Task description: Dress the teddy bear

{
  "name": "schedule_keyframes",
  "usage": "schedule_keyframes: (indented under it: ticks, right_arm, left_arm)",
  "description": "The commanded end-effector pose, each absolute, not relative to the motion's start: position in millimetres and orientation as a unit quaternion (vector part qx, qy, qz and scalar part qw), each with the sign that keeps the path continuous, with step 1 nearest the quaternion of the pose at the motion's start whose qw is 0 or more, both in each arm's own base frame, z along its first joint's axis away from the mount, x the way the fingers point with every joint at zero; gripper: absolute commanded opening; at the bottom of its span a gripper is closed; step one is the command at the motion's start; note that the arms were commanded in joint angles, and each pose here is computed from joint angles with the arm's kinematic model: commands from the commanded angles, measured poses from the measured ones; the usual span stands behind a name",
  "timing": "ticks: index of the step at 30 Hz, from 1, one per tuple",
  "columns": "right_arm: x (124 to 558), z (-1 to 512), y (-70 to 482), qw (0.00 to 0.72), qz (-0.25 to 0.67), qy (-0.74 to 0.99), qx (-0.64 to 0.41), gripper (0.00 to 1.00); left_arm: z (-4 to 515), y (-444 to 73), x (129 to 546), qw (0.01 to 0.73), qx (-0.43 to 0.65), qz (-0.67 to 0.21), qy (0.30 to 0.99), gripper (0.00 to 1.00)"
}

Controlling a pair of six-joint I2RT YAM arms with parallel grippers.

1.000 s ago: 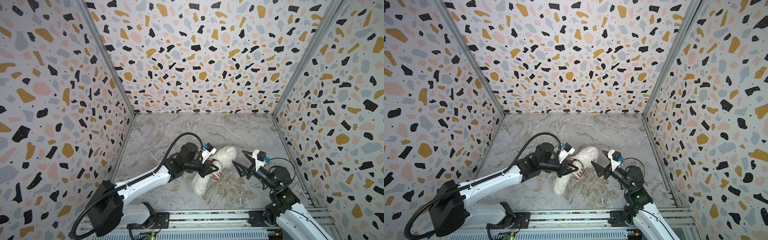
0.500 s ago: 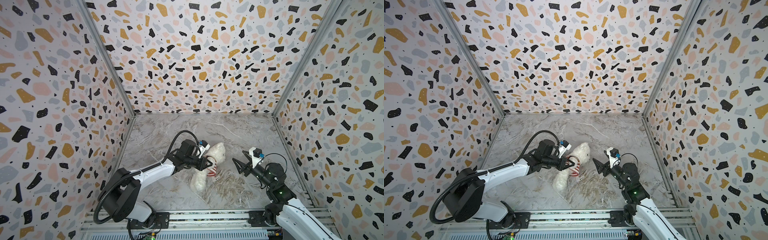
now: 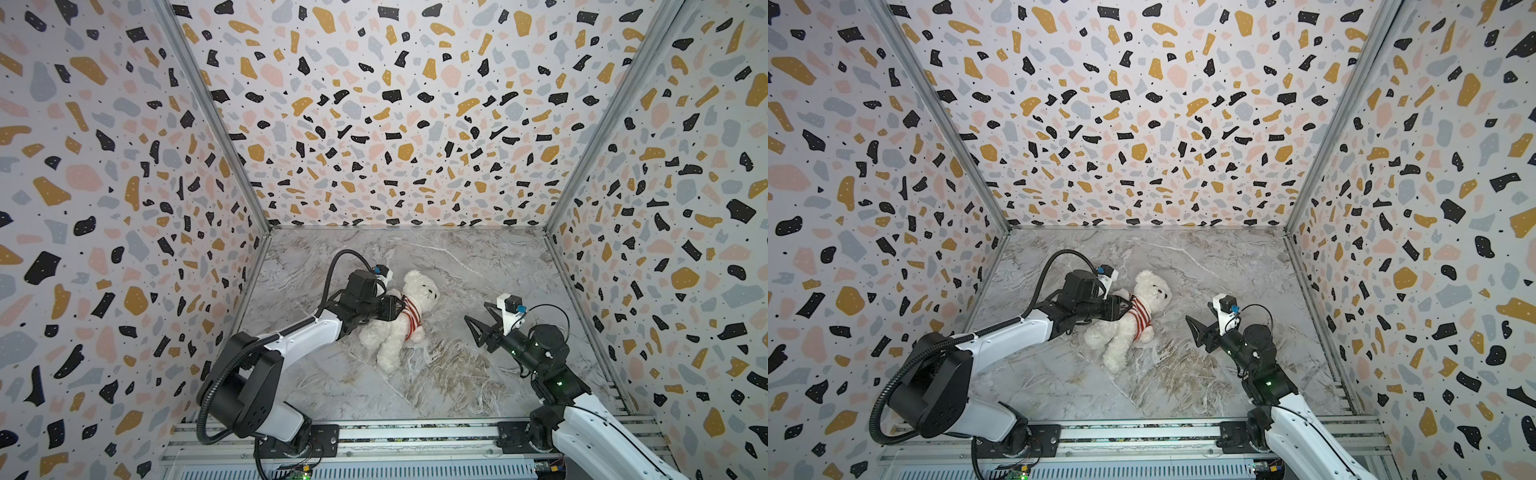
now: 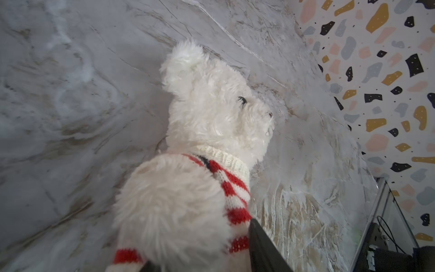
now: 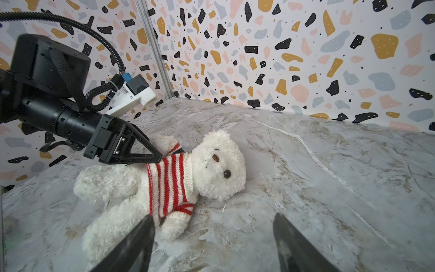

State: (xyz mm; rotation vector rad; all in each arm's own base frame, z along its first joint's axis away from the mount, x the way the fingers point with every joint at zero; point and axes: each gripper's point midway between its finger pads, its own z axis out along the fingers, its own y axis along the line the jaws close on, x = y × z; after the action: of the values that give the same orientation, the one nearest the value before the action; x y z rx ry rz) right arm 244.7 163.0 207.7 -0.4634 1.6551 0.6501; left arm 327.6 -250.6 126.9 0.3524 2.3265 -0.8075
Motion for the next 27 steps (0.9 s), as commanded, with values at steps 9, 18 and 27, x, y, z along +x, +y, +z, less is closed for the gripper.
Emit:
schedule_keyframes:
  ticks: [9,18,27]
  right_arm:
    - [250.1,219.4,169.7,0.604,0.301,0.713,-0.191,0.79]
    - [252.7,221.9,173.0,0.600,0.300,0.716,-0.192,0.79]
    - [251.6,218.3,171.5,0.598,0.297,0.720,-0.189,0.79]
  left_arm:
    - [180.0,-227.5,326.7,0.429,0.132,-0.212,0.868,0.72]
    - [148.5,-250.9,326.4,0.408,0.169,-0.168,0.882,0.61]
    - [100.1,-231.4,323.1,0.375,0.161,-0.104,0.907,0.43]
